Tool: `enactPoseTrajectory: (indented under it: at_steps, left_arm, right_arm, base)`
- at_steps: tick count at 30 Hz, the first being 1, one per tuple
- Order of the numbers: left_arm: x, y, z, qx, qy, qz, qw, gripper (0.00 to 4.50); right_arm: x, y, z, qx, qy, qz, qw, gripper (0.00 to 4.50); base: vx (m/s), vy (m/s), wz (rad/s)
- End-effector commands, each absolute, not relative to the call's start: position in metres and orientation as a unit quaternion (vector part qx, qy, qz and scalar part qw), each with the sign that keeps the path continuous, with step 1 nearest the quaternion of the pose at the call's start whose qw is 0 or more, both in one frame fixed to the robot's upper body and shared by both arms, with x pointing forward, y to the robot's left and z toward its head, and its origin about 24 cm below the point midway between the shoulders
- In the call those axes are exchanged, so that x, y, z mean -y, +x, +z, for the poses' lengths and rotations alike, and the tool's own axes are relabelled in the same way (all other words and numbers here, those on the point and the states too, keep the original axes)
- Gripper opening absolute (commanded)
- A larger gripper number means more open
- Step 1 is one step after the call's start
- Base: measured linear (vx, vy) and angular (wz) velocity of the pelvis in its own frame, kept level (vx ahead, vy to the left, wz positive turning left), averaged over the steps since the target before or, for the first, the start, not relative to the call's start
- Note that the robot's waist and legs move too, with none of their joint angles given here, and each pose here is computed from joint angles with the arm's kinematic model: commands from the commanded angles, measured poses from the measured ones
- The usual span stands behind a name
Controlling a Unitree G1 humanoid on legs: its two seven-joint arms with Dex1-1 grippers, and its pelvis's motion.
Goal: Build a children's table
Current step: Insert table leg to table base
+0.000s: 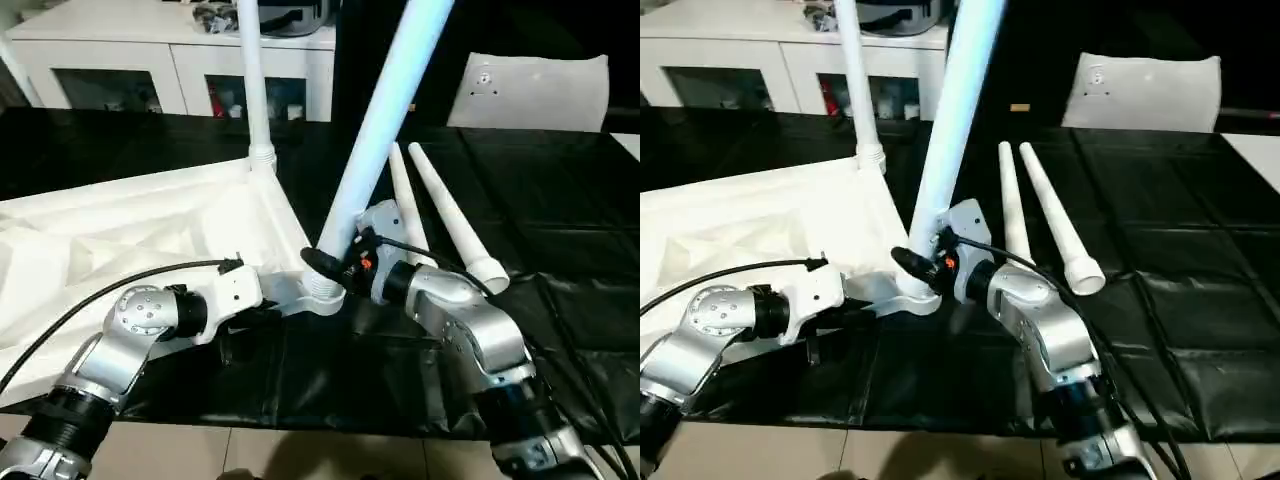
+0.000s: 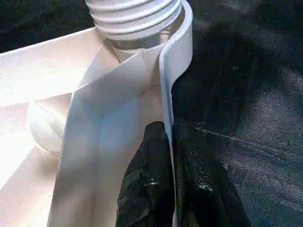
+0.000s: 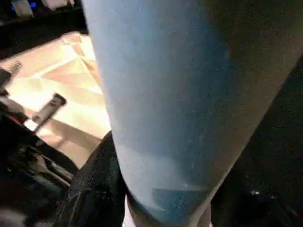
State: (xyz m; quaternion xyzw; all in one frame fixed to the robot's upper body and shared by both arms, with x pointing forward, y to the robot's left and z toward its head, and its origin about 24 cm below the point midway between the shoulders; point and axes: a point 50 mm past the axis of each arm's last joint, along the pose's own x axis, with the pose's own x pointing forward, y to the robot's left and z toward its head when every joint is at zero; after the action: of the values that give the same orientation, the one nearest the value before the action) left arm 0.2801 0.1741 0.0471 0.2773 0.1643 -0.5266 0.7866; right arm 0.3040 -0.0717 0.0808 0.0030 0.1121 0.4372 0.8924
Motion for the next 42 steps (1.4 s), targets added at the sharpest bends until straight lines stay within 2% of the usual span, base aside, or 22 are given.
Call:
enactPoseTrajectory:
  at_steps: [1, 17, 26, 28, 32, 34, 37, 42]
  left_arm:
    - [-0.168, 0.278, 0.046, -0.149, 0.226, -0.541, 0.796, 0.00]
    - [-0.172, 0.273, 0.044, -0.162, 0.231, -0.560, 0.779, 0.00]
    - [-0.176, 0.271, 0.042, -0.172, 0.259, -0.568, 0.762, 0.00]
    - [-0.176, 0.272, 0.043, -0.166, 0.259, -0.565, 0.766, 0.00]
    - [-0.175, 0.272, 0.045, -0.166, 0.264, -0.571, 0.760, 0.00]
    - [-0.176, 0.271, 0.045, -0.168, 0.272, -0.586, 0.744, 0.00]
    - [-0.176, 0.269, 0.046, -0.168, 0.274, -0.602, 0.731, 0.00]
    - [-0.178, 0.272, 0.052, -0.171, 0.288, -0.635, 0.697, 0.00]
  right_arm:
    - [0.072, 0.307, 0.081, -0.112, -0.019, 0.445, 0.888, 1.89]
    - [0.072, 0.309, 0.067, -0.151, -0.046, 0.468, 0.869, 1.89]
    - [0.075, 0.314, 0.061, -0.163, -0.025, 0.467, 0.868, 1.89]
    - [0.071, 0.308, 0.060, -0.162, -0.016, 0.494, 0.854, 1.89]
    - [0.068, 0.300, 0.058, -0.159, -0.042, 0.532, 0.831, 1.89]
    - [0.067, 0.294, 0.054, -0.163, -0.056, 0.560, 0.810, 1.89]
    - [0.068, 0.290, 0.052, -0.164, -0.053, 0.578, 0.798, 1.89]
    - [0.072, 0.277, 0.044, -0.176, -0.050, 0.628, 0.756, 1.89]
  base:
    - [0.000, 0.000, 0.00]
    - [0.000, 0.000, 0.00]
    - [0.000, 0.000, 0.00]
    - [0.000, 0.000, 0.00]
    - [0.000, 0.000, 0.00]
    - [0.000, 0.000, 0.00]
    - [0.000, 0.000, 0.00]
    - [0.000, 0.000, 0.00]
